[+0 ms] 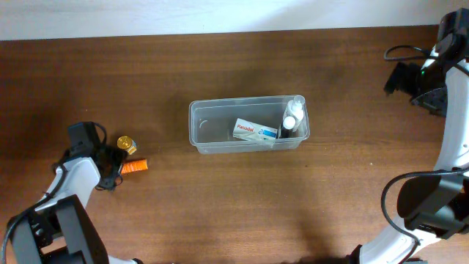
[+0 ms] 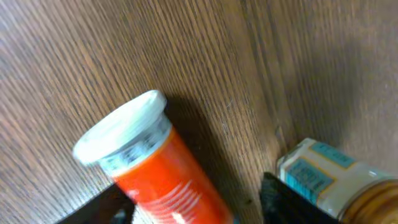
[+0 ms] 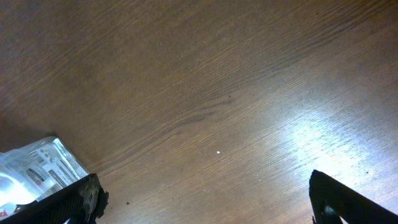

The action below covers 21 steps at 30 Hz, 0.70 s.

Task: Pack container
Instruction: 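Align the left gripper over the orange tube's cap and grasp it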

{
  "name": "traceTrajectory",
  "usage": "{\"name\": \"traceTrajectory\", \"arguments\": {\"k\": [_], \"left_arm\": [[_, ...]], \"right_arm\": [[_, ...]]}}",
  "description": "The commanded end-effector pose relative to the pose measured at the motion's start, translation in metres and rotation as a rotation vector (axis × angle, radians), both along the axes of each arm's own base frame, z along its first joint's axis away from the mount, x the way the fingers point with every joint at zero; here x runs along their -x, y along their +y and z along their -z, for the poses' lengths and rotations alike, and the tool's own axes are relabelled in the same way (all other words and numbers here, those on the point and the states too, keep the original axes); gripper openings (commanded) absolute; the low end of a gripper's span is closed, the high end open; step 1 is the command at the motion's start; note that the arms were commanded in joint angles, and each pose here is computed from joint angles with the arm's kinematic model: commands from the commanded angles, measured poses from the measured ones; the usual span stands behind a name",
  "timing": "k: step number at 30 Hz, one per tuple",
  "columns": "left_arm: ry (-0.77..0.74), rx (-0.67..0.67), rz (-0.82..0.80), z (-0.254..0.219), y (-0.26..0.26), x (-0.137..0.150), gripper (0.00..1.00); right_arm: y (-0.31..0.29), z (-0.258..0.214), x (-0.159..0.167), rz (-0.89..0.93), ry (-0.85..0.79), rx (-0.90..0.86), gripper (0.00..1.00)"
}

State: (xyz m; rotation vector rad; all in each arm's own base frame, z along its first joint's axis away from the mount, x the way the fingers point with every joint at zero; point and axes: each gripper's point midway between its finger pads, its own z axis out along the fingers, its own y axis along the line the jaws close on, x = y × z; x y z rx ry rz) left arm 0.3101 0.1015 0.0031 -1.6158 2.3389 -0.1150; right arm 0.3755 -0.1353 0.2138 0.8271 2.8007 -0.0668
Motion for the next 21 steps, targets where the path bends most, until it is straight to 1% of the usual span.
{"name": "traceTrajectory", "arguments": {"k": [1,5,7,9,12,14,15,16,18,21], "left_arm": [[0.063,0.061,0.020,0.021,-0.018,0.016,0.54],[0.062,0.055,0.035,0.021,-0.017,0.016,0.51],[0.050,0.036,0.088,0.020,-0.016,0.012,0.51],[0.034,0.007,0.161,0.018,-0.014,0.006,0.47],[0.009,-0.039,0.266,0.016,-0.012,-0.002,0.46],[-0.002,-0.051,0.284,0.015,-0.011,-0.005,0.36],[-0.004,-0.059,0.282,0.014,-0.009,-0.006,0.27],[-0.007,-0.067,0.280,0.014,-0.008,-0.007,0.22],[-0.009,-0.085,0.274,0.013,-0.005,-0.008,0.20],[-0.009,-0.085,0.274,0.013,-0.005,-0.008,0.22]], "right_arm": [[0.001,0.000,-0.001,0.010,-0.004,-0.003,0.98],[0.001,0.000,-0.001,0.010,-0.004,-0.003,0.98],[0.001,0.000,-0.001,0.010,-0.004,-0.003,0.98],[0.001,0.000,-0.001,0.010,-0.004,-0.003,0.98],[0.001,0.000,-0.001,0.010,-0.003,-0.003,0.98],[0.001,0.000,-0.001,0.010,-0.004,-0.003,0.98],[0.001,0.000,-0.001,0.010,-0.004,-0.003,0.98],[0.001,0.000,-0.001,0.010,-0.003,-0.003,0.98],[0.001,0.000,-0.001,0.010,-0.004,-0.003,0.99],[0.001,0.000,-0.001,0.010,-0.004,-0.003,0.98]]}}
